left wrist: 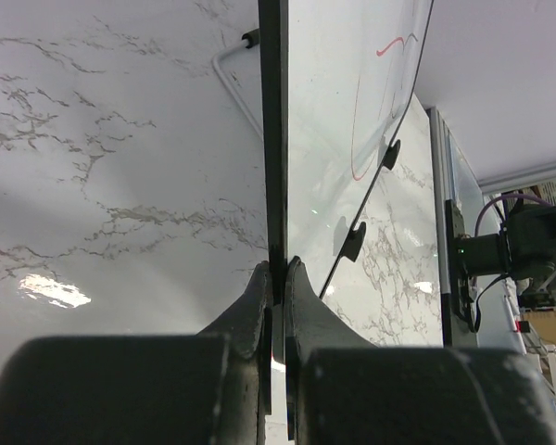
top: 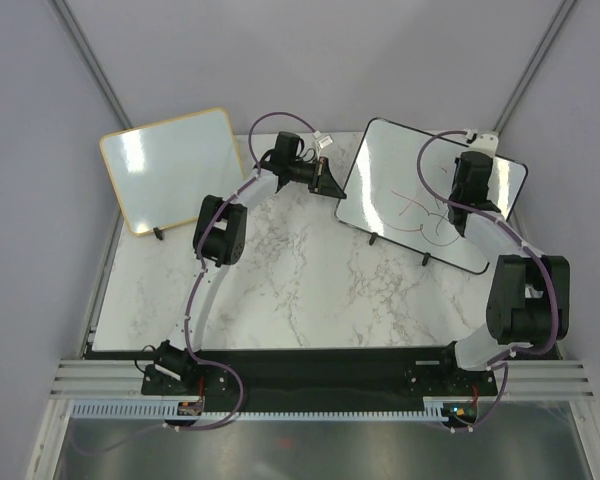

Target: Erase the whiteboard

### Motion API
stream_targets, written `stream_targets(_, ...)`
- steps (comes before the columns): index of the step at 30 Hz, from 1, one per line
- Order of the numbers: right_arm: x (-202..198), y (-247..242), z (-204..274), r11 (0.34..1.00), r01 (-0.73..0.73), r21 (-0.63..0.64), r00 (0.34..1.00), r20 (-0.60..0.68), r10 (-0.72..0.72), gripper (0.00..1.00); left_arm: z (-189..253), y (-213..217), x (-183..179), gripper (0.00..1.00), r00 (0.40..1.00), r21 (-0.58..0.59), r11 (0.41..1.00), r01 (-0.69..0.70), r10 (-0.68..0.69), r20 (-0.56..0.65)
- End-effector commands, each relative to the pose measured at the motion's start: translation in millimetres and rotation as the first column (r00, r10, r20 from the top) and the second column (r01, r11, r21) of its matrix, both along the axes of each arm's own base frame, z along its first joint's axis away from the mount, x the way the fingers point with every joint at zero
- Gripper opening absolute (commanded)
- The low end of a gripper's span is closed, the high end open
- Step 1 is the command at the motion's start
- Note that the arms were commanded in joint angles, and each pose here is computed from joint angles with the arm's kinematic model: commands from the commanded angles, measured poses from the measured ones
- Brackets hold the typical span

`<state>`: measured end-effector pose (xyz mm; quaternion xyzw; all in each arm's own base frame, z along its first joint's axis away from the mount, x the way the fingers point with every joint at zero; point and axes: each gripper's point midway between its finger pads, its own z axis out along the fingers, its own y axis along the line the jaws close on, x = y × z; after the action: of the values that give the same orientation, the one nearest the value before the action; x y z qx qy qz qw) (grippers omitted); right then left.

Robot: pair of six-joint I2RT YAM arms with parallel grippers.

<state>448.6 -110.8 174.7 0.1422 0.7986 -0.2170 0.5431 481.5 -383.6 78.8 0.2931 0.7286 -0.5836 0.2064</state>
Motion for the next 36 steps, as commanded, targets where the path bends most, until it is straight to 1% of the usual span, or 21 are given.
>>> stream_targets(1,35.8,61.9,12.6,0.982,-0.185,0.036,0.98,0.078,0.182,0.0,15.9,3.2,23.7,0.02,0.985,0.029,0.997,-0.074,0.069,0.157)
stream_targets(3,46.6,84.0,3.1,0.972,-0.232,0.041,0.971,0.064,0.229,0.0,15.4,3.3,24.1,0.02,0.985,0.031,0.997,-0.076,0.07,0.16)
stream_targets(4,53.6,89.5,7.5,0.97,-0.24,0.039,0.969,0.071,0.237,0.0,13.8,3.5,23.8,0.02,0.985,0.033,0.997,-0.076,0.07,0.157)
stream_targets(6,61.0,102.1,-5.4,0.964,-0.262,0.046,0.965,0.039,0.26,0.0,14.3,3.7,23.6,0.02,0.985,0.033,0.997,-0.075,0.069,0.159)
stream_targets(7,66.3,105.9,-1.2,0.962,-0.268,0.046,0.963,0.047,0.266,0.0,13.5,3.8,23.2,0.02,0.985,0.035,0.997,-0.074,0.068,0.157)
stream_targets(11,70.0,98.3,-1.7,0.975,-0.217,0.039,0.976,0.042,0.215,0.0,13.9,3.8,23.3,0.02,0.985,0.035,0.997,-0.074,0.068,0.157)
stream_targets(14,63.8,77.8,6.7,0.987,-0.157,0.033,0.986,0.058,0.155,0.0,13.1,4.5,24.0,0.02,0.985,0.035,0.997,-0.076,0.069,0.157)
stream_targets(15,59.3,62.5,7.8,0.992,-0.12,0.03,0.991,0.057,0.118,0.0,12.8,4.6,24.0,0.02,0.985,0.035,0.997,-0.076,0.069,0.157)
stream_targets(17,45.1,42.2,16.9,0.998,-0.05,0.048,0.995,0.088,0.046,0.0,12.4,4.7,23.6,0.02,0.986,0.036,0.996,-0.076,0.069,0.155)
stream_targets(18,37.3,31.5,30.1,0.998,-0.023,0.051,0.993,0.121,0.017,0.0,13.3,3.9,23.1,0.02,0.985,0.036,0.997,-0.074,0.068,0.156)
stream_targets(20,20.8,5.7,31.3,0.998,0.042,0.055,0.99,0.133,-0.05,0.0,13.4,3.9,22.9,0.02,0.985,0.035,0.997,-0.073,0.066,0.157)
stream_targets(21,11.2,-8.5,43.0,0.995,0.078,0.056,0.983,0.162,-0.086,0.0,12.4,4.7,23.7,0.02,0.985,0.036,0.996,-0.075,0.069,0.156)
stream_targets(25,-2.1,-26.9,46.2,0.992,0.115,0.043,0.979,0.162,-0.12,0.0,14.0,4.6,23.7,0.02,0.985,0.034,0.997,-0.074,0.068,0.159)
stream_targets(27,10.3,-14.4,37.3,0.997,0.036,0.064,0.989,0.139,-0.045,0.0,13.9,4.6,23.7,0.02,0.985,0.034,0.997,-0.074,0.067,0.16)
stream_targets(28,19.9,-7.9,42.7,0.997,0.007,0.073,0.989,0.149,-0.017,0.0,14.3,4.5,24.2,0.02,0.984,0.034,0.997,-0.075,0.069,0.162)
stream_targets(29,24.7,-3.1,40.3,0.998,-0.002,0.064,0.992,0.129,-0.006,0.0,14.5,3.9,23.3,0.02,0.985,0.035,0.997,-0.074,0.067,0.16)
stream_targets(30,34.3,13.3,31.6,0.998,-0.033,0.054,0.994,0.104,0.027,0.0,14.5,4.7,23.9,0.02,0.984,0.035,0.997,-0.075,0.068,0.162)
stream_targets(32,49.0,31.1,39.8,0.997,-0.068,0.038,0.99,0.126,0.063,0.0,14.4,4.9,23.5,0.02,0.985,0.036,0.997,-0.074,0.067,0.162)
stream_targets(33,58.5,57.7,31.9,0.991,-0.125,0.041,0.986,0.114,0.12,0.0,15.5,5.0,23.5,0.02,0.984,0.036,0.997,-0.073,0.066,0.165)
stream_targets(35,70.9,83.9,33.0,0.982,-0.183,0.046,0.977,0.118,0.177,0.0,15.1,5.1,24.0,0.02,0.983,0.038,0.996,-0.075,0.068,0.169)
stream_targets(36,75.8,109.6,21.4,0.97,-0.241,0.029,0.968,0.079,0.238,0.0,15.9,5.0,24.4,0.02,0.983,0.036,0.997,-0.075,0.068,0.171)
